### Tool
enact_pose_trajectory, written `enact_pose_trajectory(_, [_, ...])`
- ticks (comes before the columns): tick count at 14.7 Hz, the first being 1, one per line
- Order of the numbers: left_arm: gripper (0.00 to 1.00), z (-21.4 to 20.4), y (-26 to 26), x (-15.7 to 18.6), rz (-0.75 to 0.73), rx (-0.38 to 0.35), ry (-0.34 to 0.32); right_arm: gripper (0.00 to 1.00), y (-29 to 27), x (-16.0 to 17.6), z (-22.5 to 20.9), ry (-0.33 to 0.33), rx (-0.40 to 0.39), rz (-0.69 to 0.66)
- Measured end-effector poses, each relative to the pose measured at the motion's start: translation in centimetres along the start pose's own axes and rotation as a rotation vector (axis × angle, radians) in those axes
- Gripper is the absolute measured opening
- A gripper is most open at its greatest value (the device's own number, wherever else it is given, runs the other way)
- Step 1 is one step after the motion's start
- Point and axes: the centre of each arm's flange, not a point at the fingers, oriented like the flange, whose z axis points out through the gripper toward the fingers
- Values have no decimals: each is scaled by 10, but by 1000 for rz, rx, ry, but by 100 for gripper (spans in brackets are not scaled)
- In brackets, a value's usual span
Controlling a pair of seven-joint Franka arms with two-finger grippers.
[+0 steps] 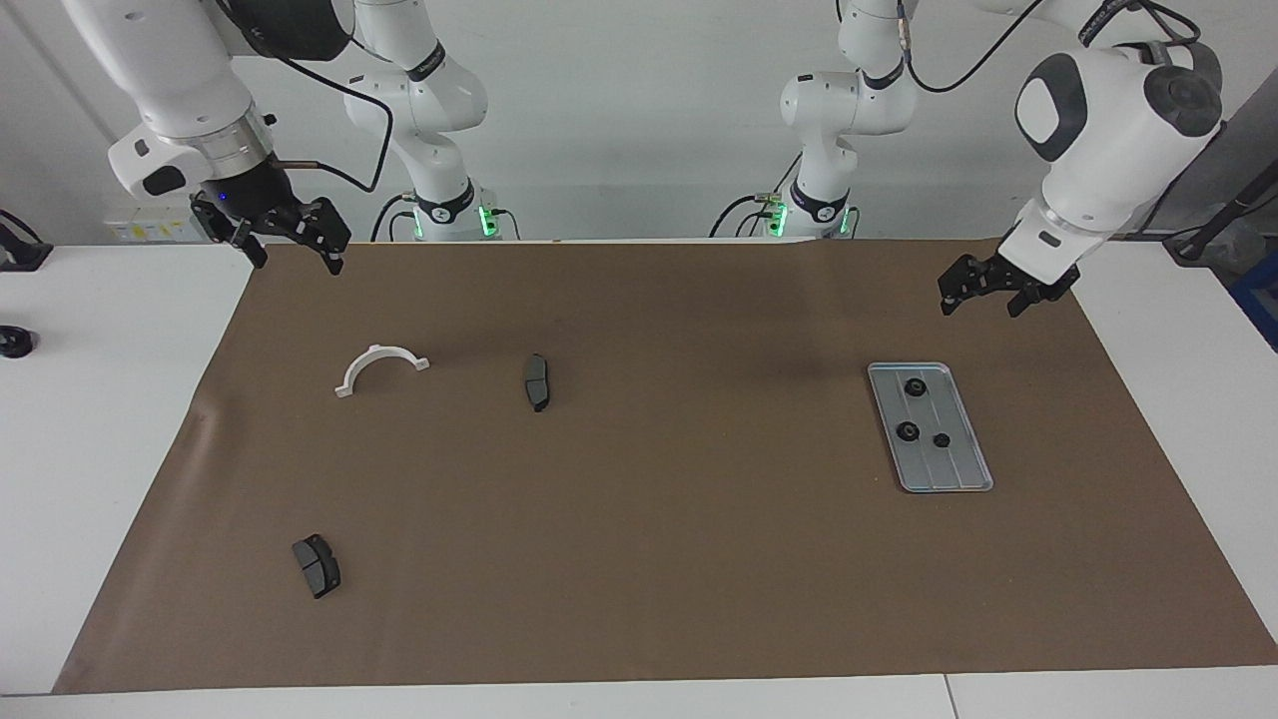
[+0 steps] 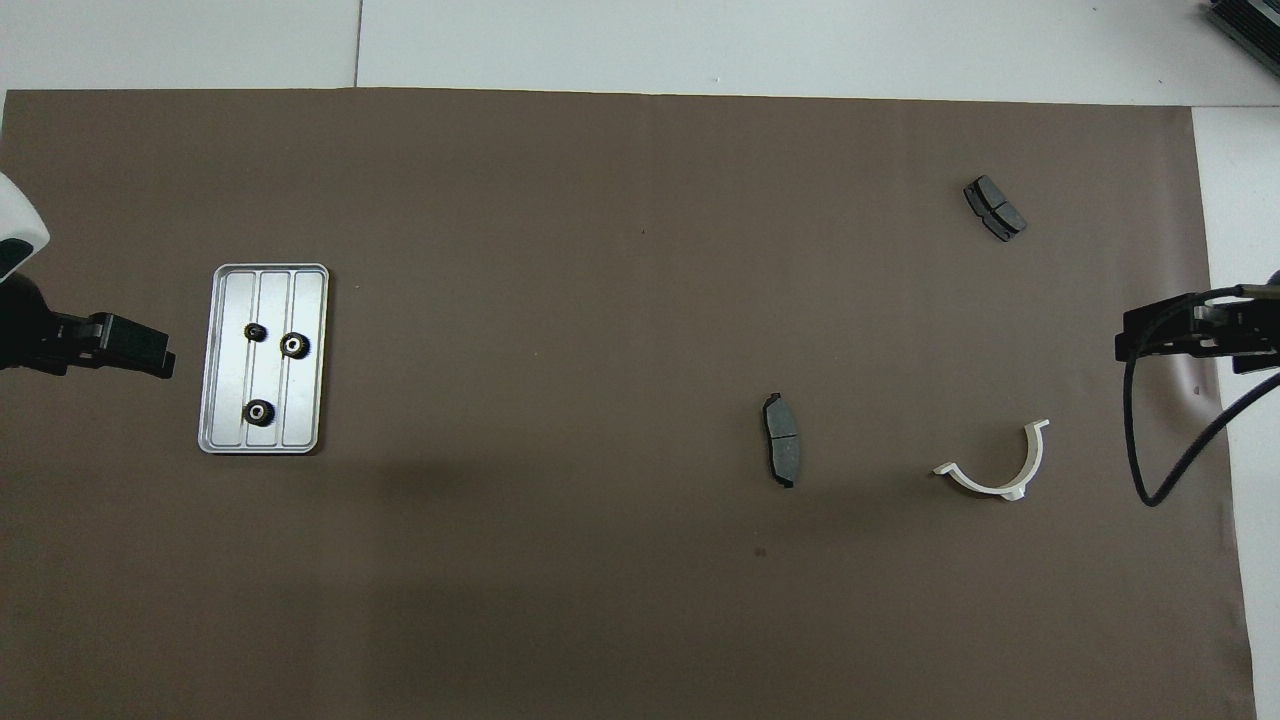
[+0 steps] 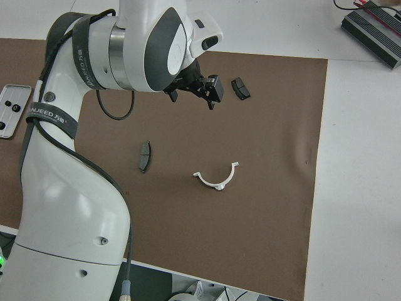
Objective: Pick bearing gear from pile to tray
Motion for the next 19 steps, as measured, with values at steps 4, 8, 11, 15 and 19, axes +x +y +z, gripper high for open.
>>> enact_pose_trajectory(4, [100,-31,-4,-8,-12,-5,-2,100,0,0,0,0,0,0])
enact_pose_trajectory(8, [100,-31,-2,-7,-38,-17,1,100,0,0,0,0,0,0])
enact_pose_trajectory(11, [100,-31,1,-6,-74,-41,0,100,0,0,0,0,0,0])
enact_pose_trajectory(15, [100,-30,0,-7,-81,-45,-5,100,0,0,0,0,0,0])
enact_pose_trajectory(19, [100,-29,-2,-8,-81,-25,-12,100,0,0,0,0,0,0])
